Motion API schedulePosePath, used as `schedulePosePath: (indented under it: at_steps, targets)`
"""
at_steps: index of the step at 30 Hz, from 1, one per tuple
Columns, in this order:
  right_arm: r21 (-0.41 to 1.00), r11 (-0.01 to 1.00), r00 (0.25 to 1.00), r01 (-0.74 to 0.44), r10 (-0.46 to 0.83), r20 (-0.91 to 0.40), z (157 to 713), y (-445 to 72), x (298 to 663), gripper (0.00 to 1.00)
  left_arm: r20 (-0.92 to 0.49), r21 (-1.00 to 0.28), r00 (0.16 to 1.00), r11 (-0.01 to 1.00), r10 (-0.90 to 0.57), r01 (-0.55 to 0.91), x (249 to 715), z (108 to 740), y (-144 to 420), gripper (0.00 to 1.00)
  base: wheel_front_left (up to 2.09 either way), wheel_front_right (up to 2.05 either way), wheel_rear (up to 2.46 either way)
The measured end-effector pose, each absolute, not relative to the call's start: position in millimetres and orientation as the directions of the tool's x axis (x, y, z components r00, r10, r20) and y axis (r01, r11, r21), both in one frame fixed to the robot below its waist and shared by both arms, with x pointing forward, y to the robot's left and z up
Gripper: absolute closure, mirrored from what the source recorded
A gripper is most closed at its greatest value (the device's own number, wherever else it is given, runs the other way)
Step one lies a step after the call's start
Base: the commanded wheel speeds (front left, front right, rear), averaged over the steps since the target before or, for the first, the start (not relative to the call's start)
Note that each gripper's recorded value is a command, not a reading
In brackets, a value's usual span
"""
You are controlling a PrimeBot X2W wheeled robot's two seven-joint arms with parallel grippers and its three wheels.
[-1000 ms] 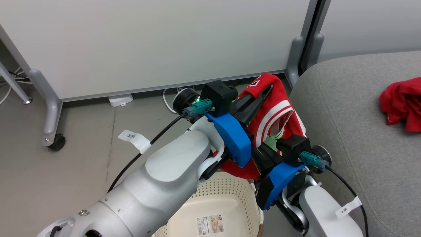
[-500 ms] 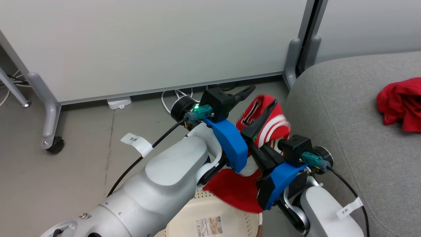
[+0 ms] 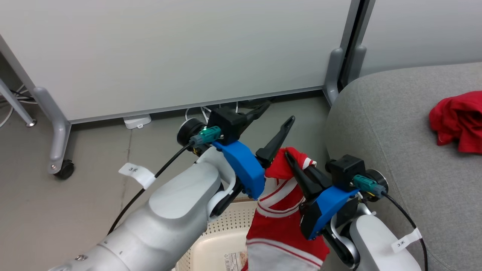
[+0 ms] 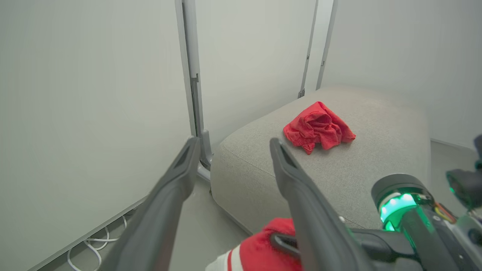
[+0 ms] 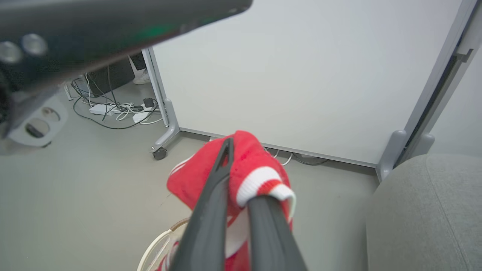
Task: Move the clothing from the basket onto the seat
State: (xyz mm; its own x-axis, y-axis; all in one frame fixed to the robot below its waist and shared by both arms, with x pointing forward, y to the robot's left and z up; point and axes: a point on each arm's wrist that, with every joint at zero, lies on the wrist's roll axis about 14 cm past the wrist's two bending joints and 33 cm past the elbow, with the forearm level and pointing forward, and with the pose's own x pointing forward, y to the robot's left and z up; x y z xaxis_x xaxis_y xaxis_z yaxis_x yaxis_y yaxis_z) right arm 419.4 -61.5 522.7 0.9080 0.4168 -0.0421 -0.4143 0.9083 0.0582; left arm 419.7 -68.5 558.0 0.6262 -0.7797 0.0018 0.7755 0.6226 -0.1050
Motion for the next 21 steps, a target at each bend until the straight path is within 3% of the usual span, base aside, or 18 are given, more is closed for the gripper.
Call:
schedulePosePath:
  at_steps: [6, 21]
  targets:
    - [0.057, 0.922, 0.923, -0.382, 0.384, -0.030, 525.5, -73.2, 420.0, 1.00, 0.067, -0.121, 0.673, 0.664, -0.736, 0.738, 420.1, 561.8, -46.5, 0.00, 0.00, 0.00, 0.00]
    - [0.065, 0.962, 0.964, -0.264, 0.266, -0.028, 526.9, -117.9, 417.6, 1.00, 0.029, -0.154, 0.799, 0.787, -0.601, 0.598, 404.3, 503.1, 20.8, 0.00, 0.00, 0.00, 0.00]
